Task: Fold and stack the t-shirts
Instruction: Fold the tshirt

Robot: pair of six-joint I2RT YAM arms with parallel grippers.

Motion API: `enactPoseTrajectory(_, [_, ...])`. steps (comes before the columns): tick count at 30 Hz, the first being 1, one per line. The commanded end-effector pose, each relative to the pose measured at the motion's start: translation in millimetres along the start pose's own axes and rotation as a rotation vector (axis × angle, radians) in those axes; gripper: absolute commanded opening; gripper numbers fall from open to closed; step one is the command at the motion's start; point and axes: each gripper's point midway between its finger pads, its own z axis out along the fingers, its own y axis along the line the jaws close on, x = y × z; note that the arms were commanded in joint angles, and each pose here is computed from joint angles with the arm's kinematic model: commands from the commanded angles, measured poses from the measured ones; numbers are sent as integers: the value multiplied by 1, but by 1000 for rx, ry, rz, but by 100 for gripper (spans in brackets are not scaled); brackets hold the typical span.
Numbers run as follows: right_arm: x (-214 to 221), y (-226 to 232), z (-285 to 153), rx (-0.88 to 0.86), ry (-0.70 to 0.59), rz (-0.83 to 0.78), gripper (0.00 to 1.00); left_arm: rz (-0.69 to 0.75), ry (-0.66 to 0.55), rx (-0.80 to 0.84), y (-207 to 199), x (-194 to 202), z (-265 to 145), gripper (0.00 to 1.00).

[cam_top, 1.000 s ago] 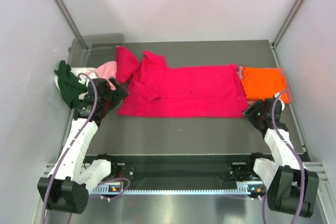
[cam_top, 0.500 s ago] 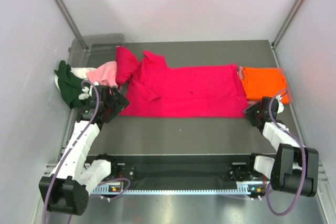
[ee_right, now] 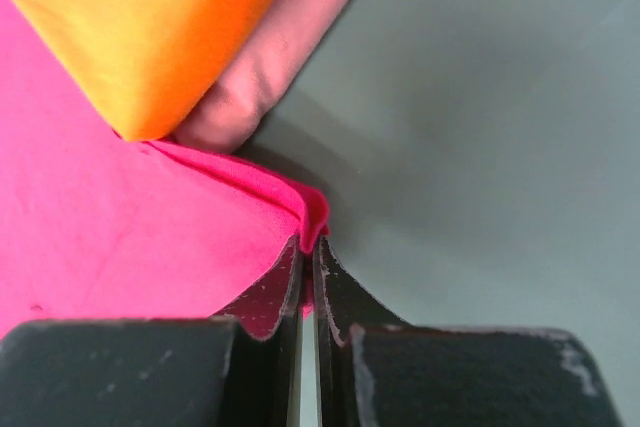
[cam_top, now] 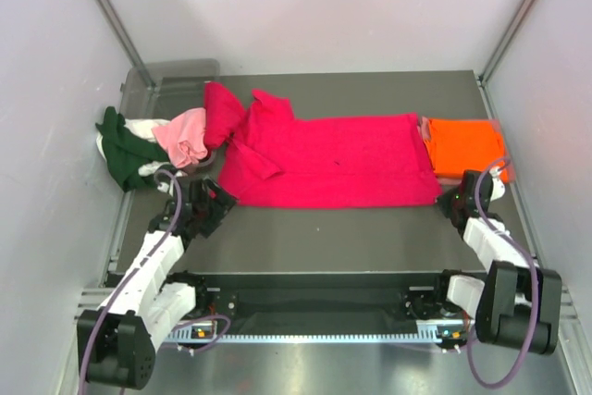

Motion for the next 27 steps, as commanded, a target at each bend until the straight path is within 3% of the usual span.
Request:
enactPoseTrajectory(1, [-19, -8, -10, 38, -64, -41, 0, -64, -45, 114, -23, -5, 13, 86])
enactPoseTrajectory(6, [-27, -21, -14, 50, -83, -33, 0, -89, -97, 56, -8, 0, 29, 82])
enactPoseTrajectory(12, [-19, -17, -11, 15, -45, -39, 0, -214, -207, 145, -8, -7, 37, 71])
enactPoseTrajectory(17, [-15, -15, -10, -7, -25, -38, 0, -289, -301, 133, -1, -21, 39, 68])
enactPoseTrajectory(27, [-18, -10, -13, -25, -38, -42, 0, -273, -363, 38, 18, -29, 58, 64])
